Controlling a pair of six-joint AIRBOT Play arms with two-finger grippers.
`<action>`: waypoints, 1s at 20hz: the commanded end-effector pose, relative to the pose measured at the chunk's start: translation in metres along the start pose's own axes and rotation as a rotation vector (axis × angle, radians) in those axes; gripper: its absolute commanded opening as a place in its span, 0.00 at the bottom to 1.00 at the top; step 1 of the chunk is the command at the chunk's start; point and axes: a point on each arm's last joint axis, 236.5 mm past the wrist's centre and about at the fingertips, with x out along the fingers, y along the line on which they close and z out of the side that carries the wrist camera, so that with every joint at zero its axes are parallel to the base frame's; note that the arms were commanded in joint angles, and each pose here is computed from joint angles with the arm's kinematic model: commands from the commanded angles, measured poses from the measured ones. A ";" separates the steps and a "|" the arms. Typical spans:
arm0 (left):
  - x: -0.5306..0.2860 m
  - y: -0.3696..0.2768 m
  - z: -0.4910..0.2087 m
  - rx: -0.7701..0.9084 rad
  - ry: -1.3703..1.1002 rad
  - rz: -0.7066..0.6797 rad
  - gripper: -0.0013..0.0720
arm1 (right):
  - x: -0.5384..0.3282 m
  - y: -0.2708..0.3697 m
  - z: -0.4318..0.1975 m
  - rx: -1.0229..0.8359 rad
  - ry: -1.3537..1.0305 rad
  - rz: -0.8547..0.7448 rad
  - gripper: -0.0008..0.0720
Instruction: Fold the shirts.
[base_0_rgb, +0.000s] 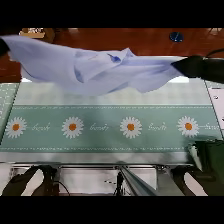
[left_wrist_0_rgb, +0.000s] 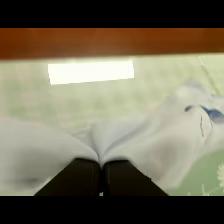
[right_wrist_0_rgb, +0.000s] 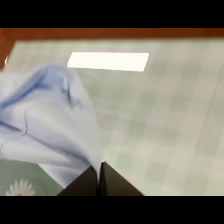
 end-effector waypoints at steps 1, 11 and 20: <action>-0.036 -0.054 0.045 0.053 -0.143 -0.094 0.05 | -0.047 0.038 0.045 -0.065 -0.154 0.008 0.05; -0.141 -0.169 0.110 0.340 -0.457 -0.146 0.05 | -0.158 0.138 0.121 -0.199 -0.449 0.077 0.05; -0.173 -0.193 0.081 0.336 -0.382 -0.068 0.05 | -0.209 0.187 0.113 -0.095 -0.431 0.135 0.05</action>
